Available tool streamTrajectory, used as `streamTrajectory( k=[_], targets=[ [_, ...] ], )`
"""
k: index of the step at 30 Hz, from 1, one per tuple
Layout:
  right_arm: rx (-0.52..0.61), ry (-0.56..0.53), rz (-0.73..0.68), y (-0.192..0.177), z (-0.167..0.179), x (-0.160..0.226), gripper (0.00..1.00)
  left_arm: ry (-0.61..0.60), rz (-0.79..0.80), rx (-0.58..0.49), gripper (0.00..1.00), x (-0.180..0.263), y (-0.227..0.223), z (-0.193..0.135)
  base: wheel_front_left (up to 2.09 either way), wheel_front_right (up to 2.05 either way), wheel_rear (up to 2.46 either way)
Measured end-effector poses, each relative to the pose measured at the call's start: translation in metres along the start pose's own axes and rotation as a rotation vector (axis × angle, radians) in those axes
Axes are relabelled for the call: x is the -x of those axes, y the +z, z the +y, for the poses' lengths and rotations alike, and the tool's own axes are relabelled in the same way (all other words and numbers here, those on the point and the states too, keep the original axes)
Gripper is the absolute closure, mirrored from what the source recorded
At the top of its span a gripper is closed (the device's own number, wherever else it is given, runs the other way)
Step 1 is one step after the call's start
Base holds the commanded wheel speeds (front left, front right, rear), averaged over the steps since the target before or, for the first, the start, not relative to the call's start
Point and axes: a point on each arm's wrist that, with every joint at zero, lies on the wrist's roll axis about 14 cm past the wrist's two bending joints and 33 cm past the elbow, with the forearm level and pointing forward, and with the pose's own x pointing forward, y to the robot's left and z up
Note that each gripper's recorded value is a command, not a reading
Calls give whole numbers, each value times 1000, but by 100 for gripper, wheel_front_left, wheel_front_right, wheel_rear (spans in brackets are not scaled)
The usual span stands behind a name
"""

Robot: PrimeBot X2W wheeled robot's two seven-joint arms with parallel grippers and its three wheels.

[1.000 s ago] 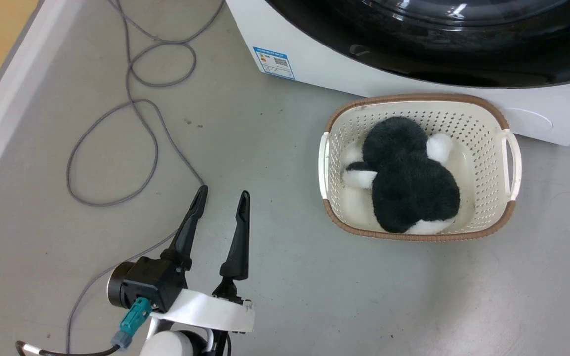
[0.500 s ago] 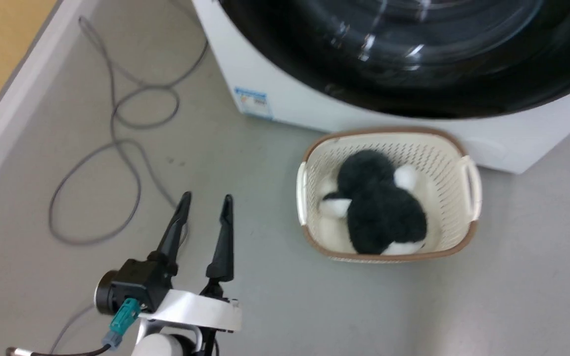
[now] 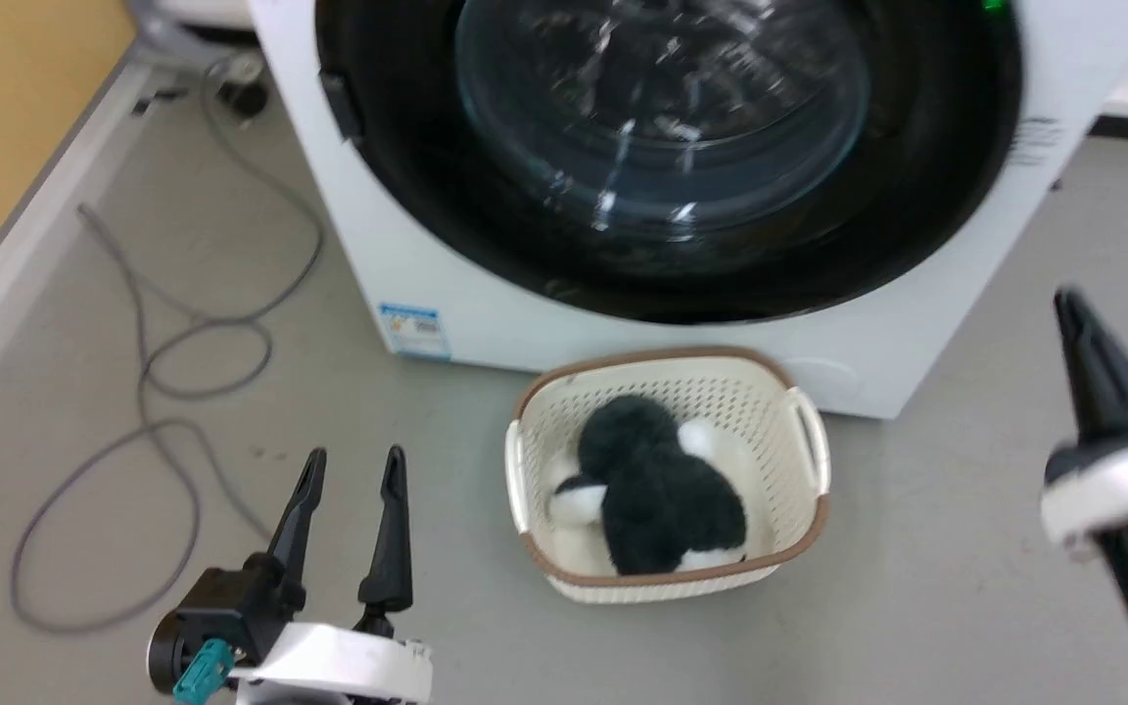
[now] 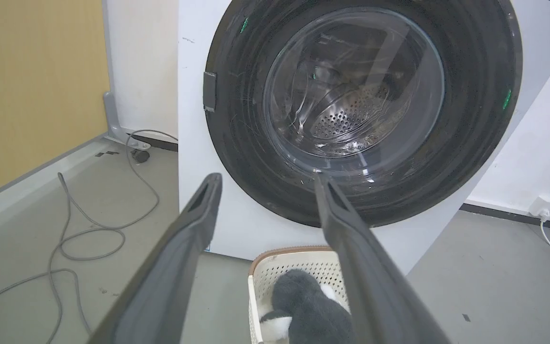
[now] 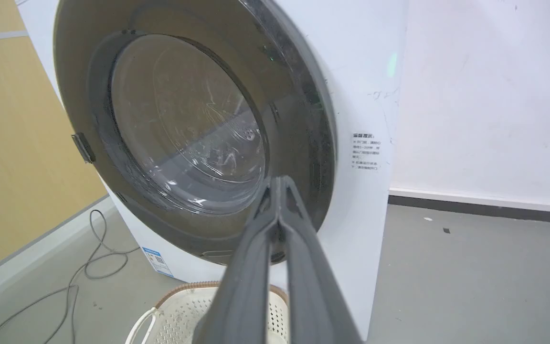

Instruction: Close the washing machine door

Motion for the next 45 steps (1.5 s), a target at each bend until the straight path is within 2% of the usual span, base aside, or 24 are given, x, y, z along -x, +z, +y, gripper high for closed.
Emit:
streamTrajectory(
  k=[7,12,15,16,17,18,33,37,38,45],
  targets=[
    [41,-90,-50,6,2,66,100,-33,7,12,0,9,-2,-9,0,0,0],
    [96,-100,-46,4,15,96,100,-54,16,6,0,14,-4,-14,0,0,0],
    [92,-107,-30,-3,23,107,100,-57,21,-1,0,17,-5,-14,0,0,0],
    [85,-115,-22,-6,24,111,61,-58,24,-4,0,18,-7,-14,0,0,0],
    [77,-124,-15,-9,25,114,9,-59,28,-10,0,20,-8,-15,0,0,0],
    [72,-129,-12,-10,26,117,0,-60,31,-14,0,21,-8,-15,0,0,0],
    [59,-128,-16,-10,37,129,0,-44,43,-39,0,34,-12,-12,0,0,0],
    [59,-126,-16,-10,38,129,0,-38,39,-75,0,34,-11,-10,0,0,0],
    [58,-126,-15,-10,38,129,100,-39,38,-86,100,34,-10,-10,0,0,0],
    [58,-128,-12,-11,38,129,100,-40,44,-83,100,33,-11,-10,0,0,0]
  ],
)
